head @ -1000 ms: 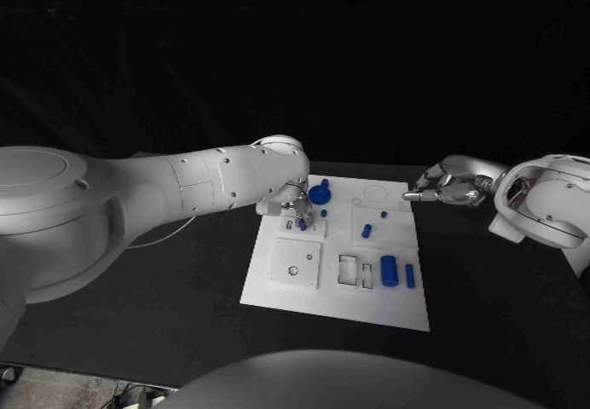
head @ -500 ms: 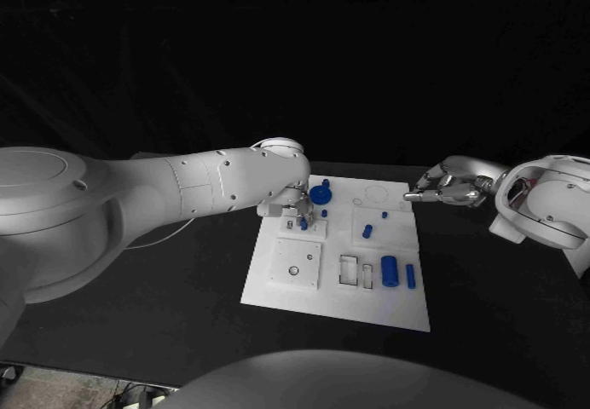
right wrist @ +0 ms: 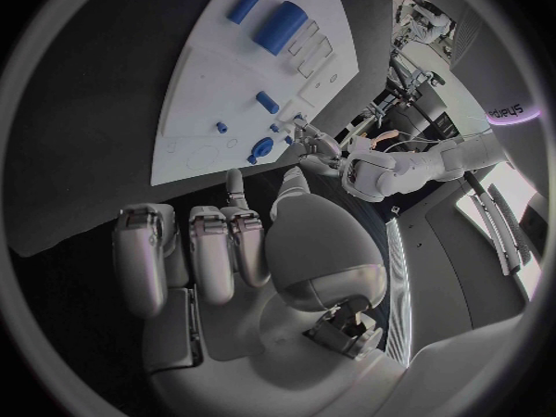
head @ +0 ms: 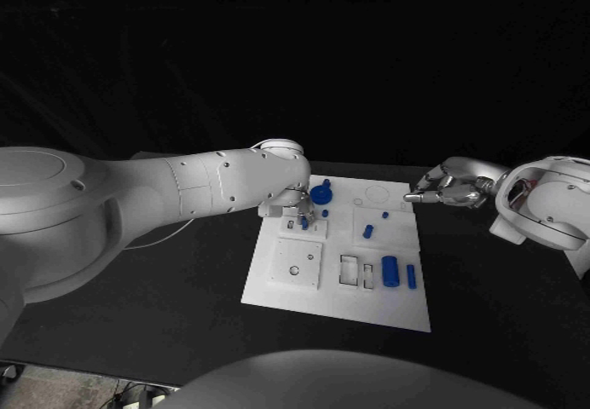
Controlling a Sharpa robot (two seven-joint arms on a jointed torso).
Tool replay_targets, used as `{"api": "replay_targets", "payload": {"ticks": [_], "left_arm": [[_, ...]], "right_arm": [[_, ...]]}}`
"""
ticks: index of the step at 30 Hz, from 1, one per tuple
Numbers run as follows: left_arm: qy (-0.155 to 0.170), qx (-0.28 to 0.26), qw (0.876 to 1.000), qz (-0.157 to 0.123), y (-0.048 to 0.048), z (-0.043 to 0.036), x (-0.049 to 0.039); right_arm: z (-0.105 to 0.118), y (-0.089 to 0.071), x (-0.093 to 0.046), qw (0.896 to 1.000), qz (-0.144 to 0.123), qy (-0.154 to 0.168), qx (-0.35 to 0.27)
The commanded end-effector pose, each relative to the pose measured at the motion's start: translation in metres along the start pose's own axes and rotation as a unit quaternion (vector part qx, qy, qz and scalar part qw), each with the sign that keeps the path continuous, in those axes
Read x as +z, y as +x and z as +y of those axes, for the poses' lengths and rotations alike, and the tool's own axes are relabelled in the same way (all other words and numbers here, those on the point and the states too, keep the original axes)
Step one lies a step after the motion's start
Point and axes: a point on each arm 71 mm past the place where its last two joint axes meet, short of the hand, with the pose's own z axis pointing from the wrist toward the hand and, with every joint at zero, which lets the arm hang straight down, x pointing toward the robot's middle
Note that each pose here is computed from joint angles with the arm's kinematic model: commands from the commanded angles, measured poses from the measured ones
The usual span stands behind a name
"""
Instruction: Assemble the parts on the task board
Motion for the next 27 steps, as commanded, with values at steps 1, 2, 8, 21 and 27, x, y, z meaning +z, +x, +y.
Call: {"api": "replay_targets", "payload": {"ticks": [1, 2, 8, 21, 27], "left_arm": [[0.002, -0.003, 1.0, -0.012, -0.0016, -0.0001, -0.0007], [0.002, -0.005, 1.0, -0.012, -0.0012, -0.0002, -0.0008], [-0.007, -0.025, 1.0, -0.004, 0.0031, 0.0014, -0.002], [0.014, -0.042, 0.998, -0.036, 0.0055, 0.0023, -0.0075], [0.026, -0.038, 0.997, -0.061, 0.007, 0.0028, -0.0102]], "right_arm": [[0.0001, 0.002, 0.0003, 1.0, 0.008, -0.001, -0.002], [0.0, 0.0021, 0.0003, 1.0, 0.008, -0.001, -0.002], [-0.0002, 0.0032, 0.0002, 1.0, 0.009, -0.002, -0.001], [-0.0041, 0.0036, -0.0023, 1.0, 0.007, 0.002, 0.002], [-0.0065, 0.0039, -0.0038, 1.0, 0.006, 0.004, 0.007]]}}
